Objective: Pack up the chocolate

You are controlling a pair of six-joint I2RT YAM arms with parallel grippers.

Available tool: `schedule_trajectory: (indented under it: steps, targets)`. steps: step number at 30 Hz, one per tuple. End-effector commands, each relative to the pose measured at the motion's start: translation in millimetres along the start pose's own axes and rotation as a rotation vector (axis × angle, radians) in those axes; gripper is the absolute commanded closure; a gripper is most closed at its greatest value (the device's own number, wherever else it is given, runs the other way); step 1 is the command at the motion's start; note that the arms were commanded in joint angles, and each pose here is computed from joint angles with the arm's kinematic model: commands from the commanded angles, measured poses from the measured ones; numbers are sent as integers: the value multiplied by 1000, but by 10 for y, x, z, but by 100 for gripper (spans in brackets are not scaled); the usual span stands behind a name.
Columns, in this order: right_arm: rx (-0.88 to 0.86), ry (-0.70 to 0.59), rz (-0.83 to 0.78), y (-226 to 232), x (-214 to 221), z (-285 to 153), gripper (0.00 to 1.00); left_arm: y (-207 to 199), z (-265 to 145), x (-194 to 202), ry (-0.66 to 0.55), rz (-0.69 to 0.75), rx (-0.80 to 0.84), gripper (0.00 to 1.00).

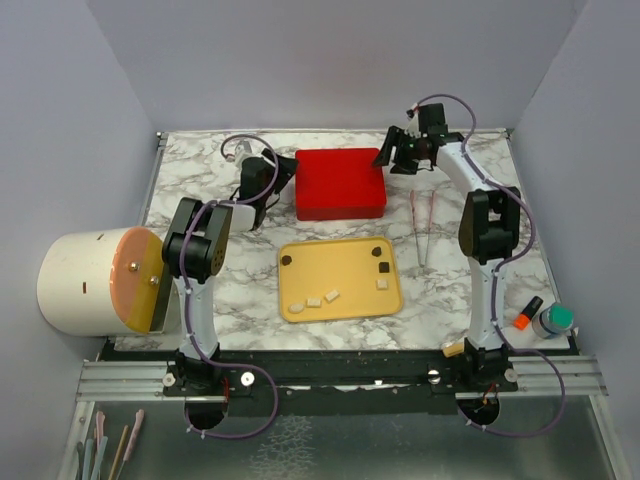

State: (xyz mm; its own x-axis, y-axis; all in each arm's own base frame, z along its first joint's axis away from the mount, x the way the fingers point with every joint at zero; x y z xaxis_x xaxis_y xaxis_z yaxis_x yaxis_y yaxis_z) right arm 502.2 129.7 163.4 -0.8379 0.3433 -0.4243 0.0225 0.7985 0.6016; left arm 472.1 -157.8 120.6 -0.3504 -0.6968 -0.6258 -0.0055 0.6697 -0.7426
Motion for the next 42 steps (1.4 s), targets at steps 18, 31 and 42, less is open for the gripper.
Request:
schedule_trajectory:
  steps: [18,31,42]
  targets:
    - [-220,20,72,-139,-342,573,22,114,505,58,68,49,-21,36]
    - [-150,56,110,-294,-178,674,40,121,652,95,128,63,-44,40]
    - [-116,93,134,-413,-37,774,60,213,639,200,196,66,-99,44]
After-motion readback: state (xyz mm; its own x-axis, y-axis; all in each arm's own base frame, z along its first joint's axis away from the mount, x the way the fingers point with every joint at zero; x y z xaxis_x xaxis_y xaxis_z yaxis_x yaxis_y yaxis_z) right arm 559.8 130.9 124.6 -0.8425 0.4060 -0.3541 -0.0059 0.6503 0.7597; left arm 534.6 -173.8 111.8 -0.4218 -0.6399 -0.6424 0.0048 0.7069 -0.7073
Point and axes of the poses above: each gripper's point midway between its finger pads, its own z axis out along the fingers, its own y axis along the line the jaws close on, x = y × z, the point moved 9 cm from there along -z, back along the fingers, and after that the axes turned 9 degrees about z, right-handed, at the moved point
